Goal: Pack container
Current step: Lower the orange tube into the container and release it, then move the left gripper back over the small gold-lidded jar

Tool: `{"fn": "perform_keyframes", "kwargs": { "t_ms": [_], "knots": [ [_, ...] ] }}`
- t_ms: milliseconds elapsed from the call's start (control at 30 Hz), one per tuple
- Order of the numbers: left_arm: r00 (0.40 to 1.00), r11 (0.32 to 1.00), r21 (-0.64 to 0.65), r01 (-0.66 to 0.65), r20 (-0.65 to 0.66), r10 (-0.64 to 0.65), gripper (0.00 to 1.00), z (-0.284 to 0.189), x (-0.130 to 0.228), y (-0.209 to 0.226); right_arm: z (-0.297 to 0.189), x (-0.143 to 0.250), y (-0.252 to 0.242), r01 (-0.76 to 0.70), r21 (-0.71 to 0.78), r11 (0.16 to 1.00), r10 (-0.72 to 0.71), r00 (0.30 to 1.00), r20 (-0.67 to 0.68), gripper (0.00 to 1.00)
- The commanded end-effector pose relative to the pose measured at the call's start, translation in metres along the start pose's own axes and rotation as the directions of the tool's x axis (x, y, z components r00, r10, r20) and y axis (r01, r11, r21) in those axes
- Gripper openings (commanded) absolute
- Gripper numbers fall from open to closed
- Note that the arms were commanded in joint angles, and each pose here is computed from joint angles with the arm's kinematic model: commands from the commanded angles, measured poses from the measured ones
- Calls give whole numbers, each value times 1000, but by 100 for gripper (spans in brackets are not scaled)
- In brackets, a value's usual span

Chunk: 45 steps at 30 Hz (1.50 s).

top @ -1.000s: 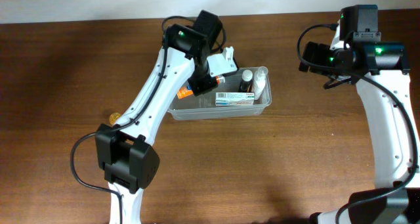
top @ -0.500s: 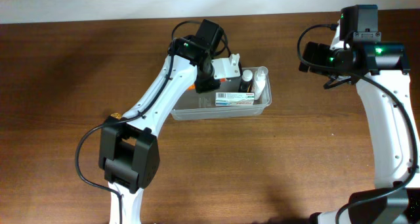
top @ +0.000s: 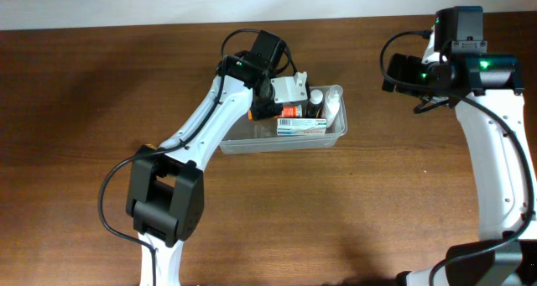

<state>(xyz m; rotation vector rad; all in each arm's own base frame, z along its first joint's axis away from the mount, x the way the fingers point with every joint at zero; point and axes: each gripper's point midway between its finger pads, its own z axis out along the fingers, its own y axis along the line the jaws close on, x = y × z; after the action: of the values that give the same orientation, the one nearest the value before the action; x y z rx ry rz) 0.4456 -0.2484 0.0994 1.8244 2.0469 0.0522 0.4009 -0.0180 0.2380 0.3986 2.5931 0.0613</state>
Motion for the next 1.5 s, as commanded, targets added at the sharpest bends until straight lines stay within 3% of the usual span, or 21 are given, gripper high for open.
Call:
{"fn": "perform_keyframes", "kwargs": {
  "t_ms": [0, 133, 333, 400, 567, 600, 633, 800, 1000, 1033, 1233, 1467],
  "knots": [
    [1000, 1000, 4, -14, 4, 14, 34, -3, 3, -1, -1, -1, 1, -9, -5, 1000, 9, 1000, 3, 98],
    [1000, 1000, -11, 11, -8, -11, 34, -3, 4, 1, -1, -1, 1, -9, -5, 1000, 9, 1000, 3, 98],
    [973, 967, -114, 226, -11, -229, 37, -33, 3, 26, -1, -1, 1, -9, -5, 1000, 9, 1000, 3, 98],
    [956, 944, -153, 292, 9, -294, 47, -53, 1, 34, -1, -1, 1, -9, -5, 1000, 9, 1000, 3, 98],
    [900, 870, -233, 435, 76, -430, 81, -118, 2, 44, -1, -1, 1, -9, -5, 1000, 9, 1000, 3, 98],
    [883, 848, -251, 467, 86, -461, 94, -130, 5, 45, -1, -1, 1, -9, -5, 1000, 9, 1000, 3, 99],
    [861, 820, -269, 505, 93, -500, 99, -142, 11, 45, -1, -1, 1, -9, -5, 1000, 9, 1000, 3, 98],
    [731, 684, -290, 669, 90, -677, 99, -191, 58, 36, -1, -1, 1, -9, -5, 1000, 9, 1000, 3, 98],
    [459, 425, -325, 845, 33, -888, 99, -216, 144, 28, -1, -1, 1, -9, -5, 1000, 9, 1000, 3, 98],
    [403, 374, -328, 867, 23, -915, 99, -216, 161, 28, -1, -1, 1, -9, -5, 1000, 9, 1000, 3, 98],
    [218, 220, -209, 953, -33, -975, 99, -197, 213, 18, -1, -1, 1, -9, -5, 1000, 9, 1000, 3, 98],
    [58, 92, -169, 981, -198, -979, 99, -159, 259, -17, -1, -1, 1, -9, -5, 1000, 9, 1000, 3, 98]
  ]
}}
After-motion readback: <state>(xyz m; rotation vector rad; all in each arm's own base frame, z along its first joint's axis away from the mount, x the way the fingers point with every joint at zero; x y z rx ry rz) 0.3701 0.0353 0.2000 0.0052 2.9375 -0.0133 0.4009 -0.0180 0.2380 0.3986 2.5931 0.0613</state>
